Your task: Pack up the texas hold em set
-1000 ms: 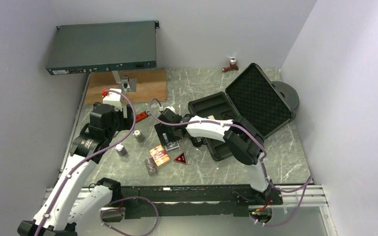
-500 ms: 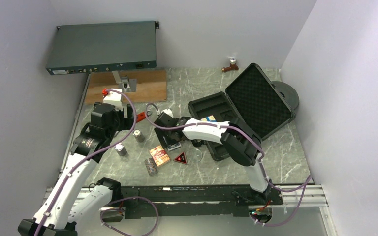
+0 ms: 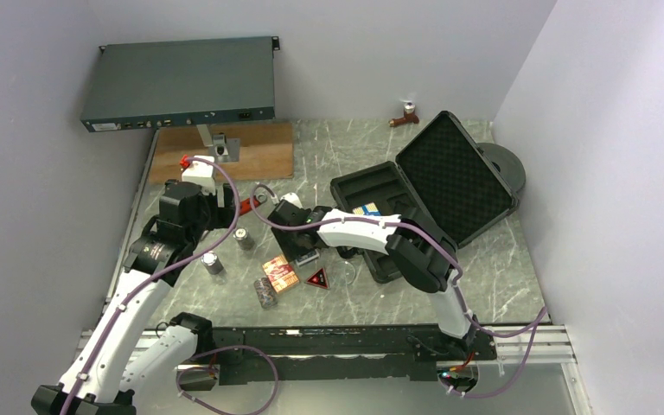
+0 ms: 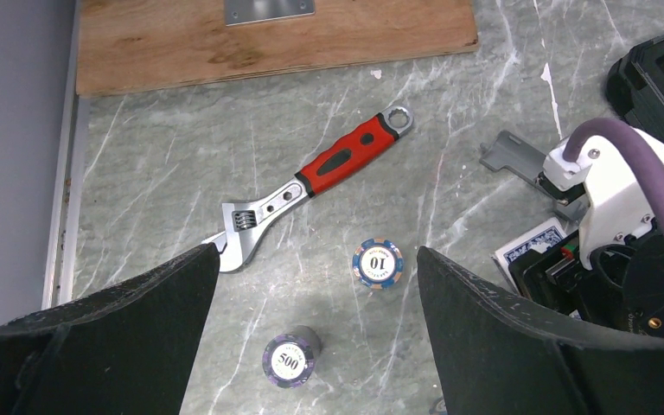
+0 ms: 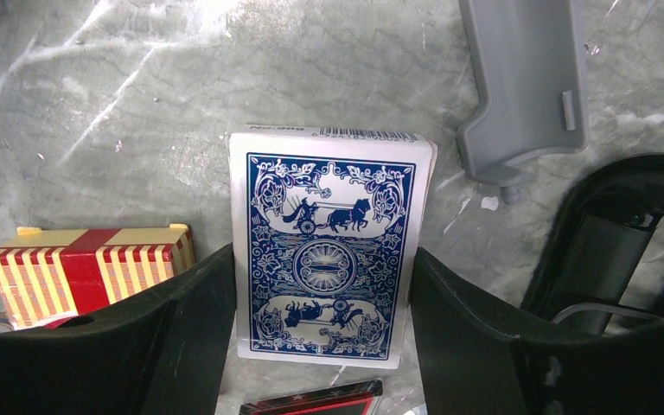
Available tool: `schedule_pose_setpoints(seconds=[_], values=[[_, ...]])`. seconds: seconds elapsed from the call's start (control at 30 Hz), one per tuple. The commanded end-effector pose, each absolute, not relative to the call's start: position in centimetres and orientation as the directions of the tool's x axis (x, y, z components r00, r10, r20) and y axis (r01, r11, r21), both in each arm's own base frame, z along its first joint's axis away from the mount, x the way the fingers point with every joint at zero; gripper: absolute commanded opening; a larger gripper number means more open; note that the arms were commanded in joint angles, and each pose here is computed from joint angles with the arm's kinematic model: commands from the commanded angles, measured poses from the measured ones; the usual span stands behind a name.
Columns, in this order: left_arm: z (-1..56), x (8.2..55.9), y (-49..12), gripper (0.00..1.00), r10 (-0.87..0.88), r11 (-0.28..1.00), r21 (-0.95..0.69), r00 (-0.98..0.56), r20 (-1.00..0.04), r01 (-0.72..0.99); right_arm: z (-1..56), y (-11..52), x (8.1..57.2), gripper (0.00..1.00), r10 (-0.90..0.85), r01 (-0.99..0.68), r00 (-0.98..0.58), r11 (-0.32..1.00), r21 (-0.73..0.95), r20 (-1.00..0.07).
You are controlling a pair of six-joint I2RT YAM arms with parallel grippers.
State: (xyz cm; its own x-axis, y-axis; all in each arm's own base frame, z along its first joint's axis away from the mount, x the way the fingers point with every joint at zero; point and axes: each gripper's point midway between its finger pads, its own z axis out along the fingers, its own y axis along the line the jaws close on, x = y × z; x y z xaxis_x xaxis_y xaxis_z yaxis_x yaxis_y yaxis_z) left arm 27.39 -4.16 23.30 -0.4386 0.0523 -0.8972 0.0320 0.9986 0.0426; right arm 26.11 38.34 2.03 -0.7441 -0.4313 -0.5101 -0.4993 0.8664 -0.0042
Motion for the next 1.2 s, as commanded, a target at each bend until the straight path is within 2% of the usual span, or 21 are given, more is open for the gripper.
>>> schedule_pose_setpoints(seconds=[0.0, 0.27, 0.43, 0.6, 0.87, 1.03, 1.1, 1.17], values=[[25.1, 27.8, -4.0, 0.91, 0.047, 0.999, 0.043, -0.392, -0.919, 0.02, 4.5, 38.3, 26.1, 0.14, -0.459, -0.526, -0.715, 0.85, -0.025, -0.527], [25.1, 27.8, -3.9, 0.91, 0.044, 0.999, 0.043, -0.387, -0.921, 0.013, 10.3, 39.1, 26.5, 0.07, -0.447, -0.569, -0.654, 0.823, 0.007, -0.61], [25.0, 27.8, -4.1, 0.91, 0.044, 0.999, 0.039, -0.396, -0.917, 0.02, 13.5, 37.6, 27.7, 0.0, -0.465, -0.568, -0.593, 0.82, -0.069, -0.657], [25.2, 27.7, -4.2, 0.92, 0.041, 0.999, 0.033, -0.386, -0.922, 0.026, 15.4, 33.4, 29.8, 0.0, -0.5, -0.534, -0.554, 0.827, -0.176, -0.666], [25.2, 27.7, -4.2, 0.91, 0.039, 0.999, 0.031, -0.38, -0.924, 0.026, 17.3, 27.1, 31.7, 0.0, -0.419, -0.473, -0.54, 0.868, -0.149, -0.73], [25.3, 27.7, -4.6, 0.91, 0.038, 0.999, 0.022, -0.384, -0.923, 0.046, 16.7, 26.2, 30.9, 0.0, -0.614, -0.607, -0.417, 0.737, -0.298, -0.67], [25.2, 27.7, -4.4, 0.91, 0.039, 0.999, 0.027, -0.384, -0.923, 0.037, 16.5, 26.1, 30.9, 0.0, -0.602, -0.609, -0.456, 0.748, -0.264, -0.655], [25.1, 27.8, -4.3, 0.91, 0.039, 0.999, 0.03, -0.383, -0.923, 0.03, 17.3, 26.1, 30.8, 0.0, -0.544, -0.611, -0.474, 0.769, -0.187, -0.692]])
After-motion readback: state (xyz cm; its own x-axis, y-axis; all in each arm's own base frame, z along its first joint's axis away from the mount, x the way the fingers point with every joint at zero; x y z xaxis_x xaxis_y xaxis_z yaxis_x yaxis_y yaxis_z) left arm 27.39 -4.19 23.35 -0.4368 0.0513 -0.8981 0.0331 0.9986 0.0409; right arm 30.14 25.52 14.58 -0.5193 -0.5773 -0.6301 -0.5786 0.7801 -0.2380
